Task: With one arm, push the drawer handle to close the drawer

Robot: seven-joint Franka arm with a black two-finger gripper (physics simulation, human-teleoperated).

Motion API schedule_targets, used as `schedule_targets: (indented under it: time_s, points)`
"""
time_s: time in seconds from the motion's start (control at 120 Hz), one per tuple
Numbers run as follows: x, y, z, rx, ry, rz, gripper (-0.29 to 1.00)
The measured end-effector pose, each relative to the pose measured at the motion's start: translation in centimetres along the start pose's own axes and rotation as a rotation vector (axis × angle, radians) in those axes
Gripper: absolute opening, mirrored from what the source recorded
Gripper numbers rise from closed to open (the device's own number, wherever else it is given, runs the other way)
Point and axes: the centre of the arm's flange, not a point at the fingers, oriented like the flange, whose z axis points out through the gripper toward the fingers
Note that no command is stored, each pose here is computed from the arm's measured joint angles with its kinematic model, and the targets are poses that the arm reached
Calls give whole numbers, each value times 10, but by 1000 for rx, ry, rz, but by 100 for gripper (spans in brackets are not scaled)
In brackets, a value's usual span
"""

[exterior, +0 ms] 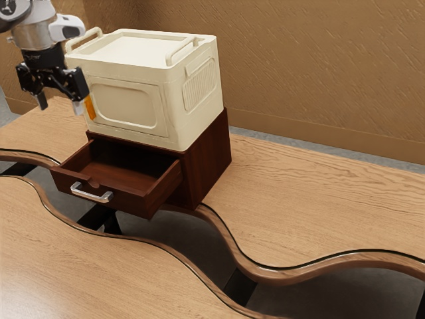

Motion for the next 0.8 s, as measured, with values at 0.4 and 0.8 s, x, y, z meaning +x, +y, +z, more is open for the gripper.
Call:
schedule_targets:
  time_s: [0.4,0.8]
  points:
    - [-67,-31,159,4,-234,-82,19]
    - [-75,-27,229,-14,-75,-10,-6]
